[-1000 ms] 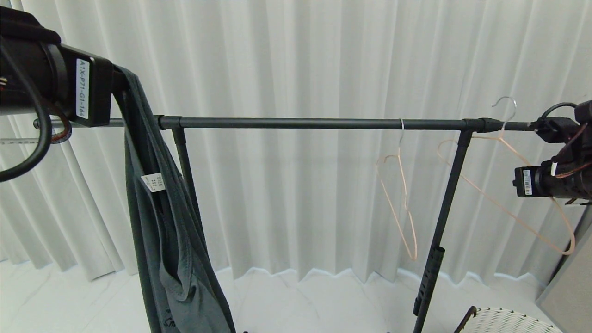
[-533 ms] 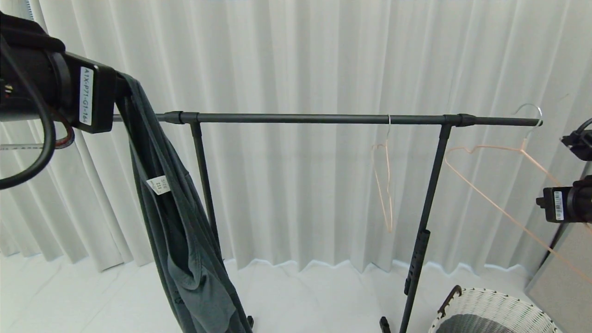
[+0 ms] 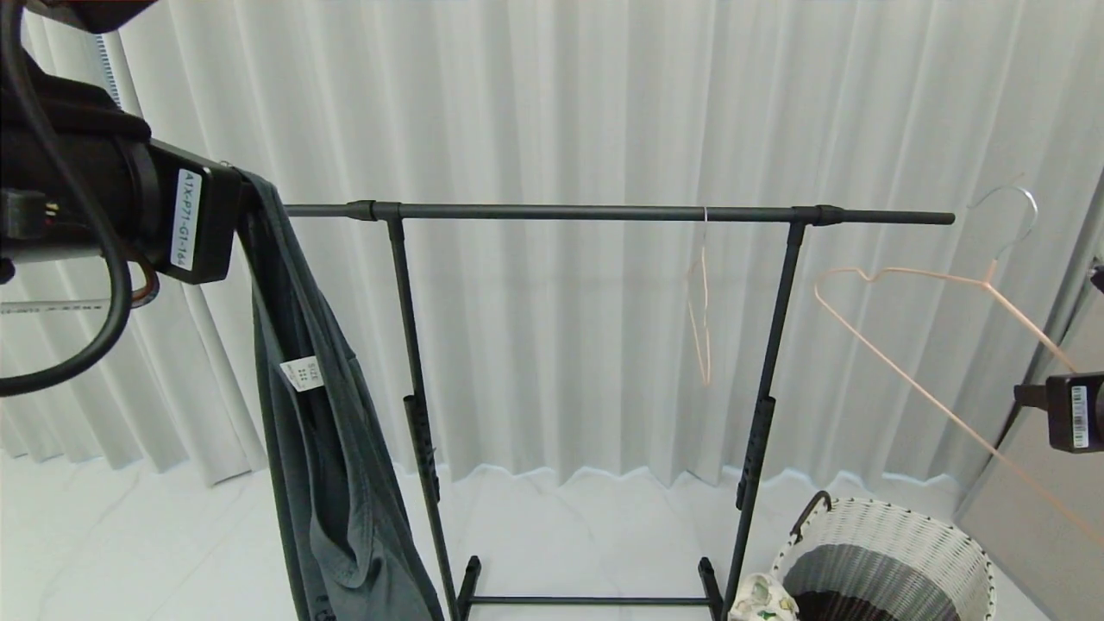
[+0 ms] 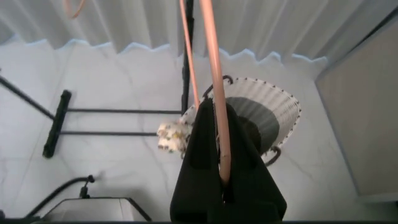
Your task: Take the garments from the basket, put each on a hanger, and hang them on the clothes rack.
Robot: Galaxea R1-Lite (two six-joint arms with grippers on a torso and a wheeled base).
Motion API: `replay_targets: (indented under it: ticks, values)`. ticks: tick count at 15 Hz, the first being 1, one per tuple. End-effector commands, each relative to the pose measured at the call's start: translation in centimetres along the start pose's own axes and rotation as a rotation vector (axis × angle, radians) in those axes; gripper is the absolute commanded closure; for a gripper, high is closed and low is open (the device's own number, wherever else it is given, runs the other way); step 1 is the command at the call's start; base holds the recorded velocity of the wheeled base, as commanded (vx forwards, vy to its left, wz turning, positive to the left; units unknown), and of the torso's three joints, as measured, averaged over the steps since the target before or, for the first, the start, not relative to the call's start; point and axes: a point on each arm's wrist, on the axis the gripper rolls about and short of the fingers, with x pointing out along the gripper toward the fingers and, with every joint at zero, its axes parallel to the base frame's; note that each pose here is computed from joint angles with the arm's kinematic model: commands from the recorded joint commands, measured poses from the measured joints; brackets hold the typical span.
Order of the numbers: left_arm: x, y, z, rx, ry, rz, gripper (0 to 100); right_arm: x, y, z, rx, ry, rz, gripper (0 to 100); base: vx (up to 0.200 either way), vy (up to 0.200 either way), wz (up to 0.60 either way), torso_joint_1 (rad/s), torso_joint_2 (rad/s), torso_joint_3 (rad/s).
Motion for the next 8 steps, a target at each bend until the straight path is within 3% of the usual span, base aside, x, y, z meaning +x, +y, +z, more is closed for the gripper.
replay_targets:
  ticks: [1,5,6,8]
  values:
    - [0.1,-0.1,-0.3,0.003,0.011,-0.003,100,-1.0,0.5,-0.5,-0.015,-0.016,0.032,100,-0.2,0.0,0.0,0.002,0.0,0.007]
    - [0.4,-0.7,-1.9,0.023,0.063,-0.017,100,-4.3,5.3,-1.1,-0.047,-0.064,0.356,100,0.0,0.0,0.0,0.0,0.0,0.0]
    - [0.8,-1.0,-2.2,0.029,0.083,-0.023,100,-5.5,7.2,-1.7,-0.048,-0.04,0.5,100,0.0,0.0,0.0,0.0,0.0,0.0]
    - [1.5,-1.3,-2.4,-0.005,0.104,-0.027,100,-7.1,9.4,-2.7,-0.057,0.004,0.672,100,0.0,0.0,0.0,0.0,0.0,0.0]
